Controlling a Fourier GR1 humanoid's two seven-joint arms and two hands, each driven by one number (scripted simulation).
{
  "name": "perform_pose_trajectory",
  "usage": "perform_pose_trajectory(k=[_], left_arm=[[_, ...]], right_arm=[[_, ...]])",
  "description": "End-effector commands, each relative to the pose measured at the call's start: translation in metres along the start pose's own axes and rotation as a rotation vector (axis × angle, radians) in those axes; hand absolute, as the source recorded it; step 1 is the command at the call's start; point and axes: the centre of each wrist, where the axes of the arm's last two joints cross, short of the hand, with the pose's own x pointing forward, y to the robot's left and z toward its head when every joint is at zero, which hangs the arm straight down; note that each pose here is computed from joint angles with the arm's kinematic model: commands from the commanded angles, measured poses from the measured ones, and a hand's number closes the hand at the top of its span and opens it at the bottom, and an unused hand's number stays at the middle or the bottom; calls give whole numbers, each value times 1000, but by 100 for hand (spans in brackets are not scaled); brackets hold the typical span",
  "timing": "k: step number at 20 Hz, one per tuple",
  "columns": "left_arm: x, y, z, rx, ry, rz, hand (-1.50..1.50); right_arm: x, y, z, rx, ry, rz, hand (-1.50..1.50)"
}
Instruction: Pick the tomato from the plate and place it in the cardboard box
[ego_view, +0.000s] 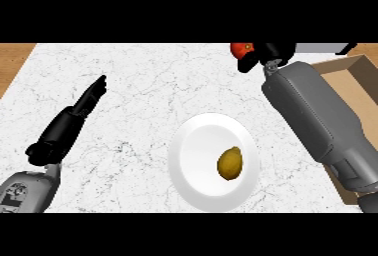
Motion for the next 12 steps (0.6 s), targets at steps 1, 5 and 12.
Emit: perform_pose_trajectory(k=[1, 5, 12], left_arm=[[-1, 0, 5, 6, 7, 5, 0], [-16, 7, 9, 10, -7, -16, 0], [0, -1, 8, 9, 7, 0, 0]], right_arm=[[-15, -21, -10, -139, 203, -105, 150], [-58, -61, -28, -231, 327, -99, 150], [-124, -69, -21, -279, 476, -110, 150]])
